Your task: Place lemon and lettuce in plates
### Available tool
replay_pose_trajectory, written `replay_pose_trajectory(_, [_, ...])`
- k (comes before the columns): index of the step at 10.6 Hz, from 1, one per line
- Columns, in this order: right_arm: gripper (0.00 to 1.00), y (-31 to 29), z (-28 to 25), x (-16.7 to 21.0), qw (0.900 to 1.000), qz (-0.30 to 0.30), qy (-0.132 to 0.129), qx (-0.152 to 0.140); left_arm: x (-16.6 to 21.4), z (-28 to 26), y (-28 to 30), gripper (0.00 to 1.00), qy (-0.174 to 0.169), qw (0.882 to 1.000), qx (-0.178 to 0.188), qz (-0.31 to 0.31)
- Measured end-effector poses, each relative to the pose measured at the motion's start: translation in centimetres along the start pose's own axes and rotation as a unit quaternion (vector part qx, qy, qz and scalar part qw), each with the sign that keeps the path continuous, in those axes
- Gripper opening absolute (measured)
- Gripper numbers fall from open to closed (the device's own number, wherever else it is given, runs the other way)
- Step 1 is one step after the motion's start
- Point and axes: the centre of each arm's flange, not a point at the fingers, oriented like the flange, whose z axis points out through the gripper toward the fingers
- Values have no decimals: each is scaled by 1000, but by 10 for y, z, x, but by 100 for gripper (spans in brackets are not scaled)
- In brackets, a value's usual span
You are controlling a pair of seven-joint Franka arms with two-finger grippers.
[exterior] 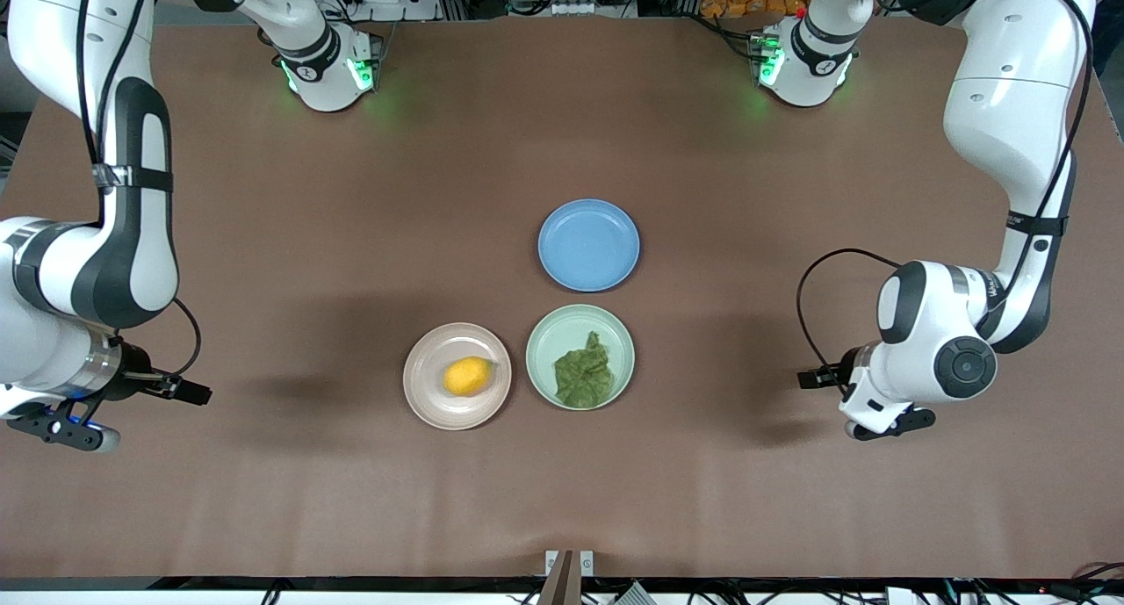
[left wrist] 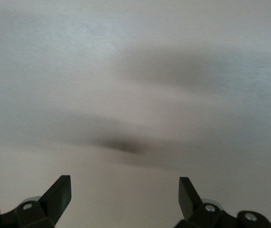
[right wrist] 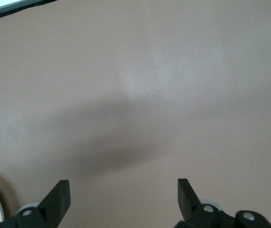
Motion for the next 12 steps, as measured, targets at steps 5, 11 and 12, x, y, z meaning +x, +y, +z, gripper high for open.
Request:
replay_pose_trajectory(5, [100,12,-23,-8,1000,-23,-17,13,3,-8,-12,100,7,999,31,22])
replay_pose_trajectory(11, [100,45,-36,-62,999,-36,-14,18,-19,-112,22,100,65,997,-10,34])
replay_pose_trajectory(12, [100,38,-40,-79,999,-34,-16,17,-25,-134,25,100,77,996,-21,34])
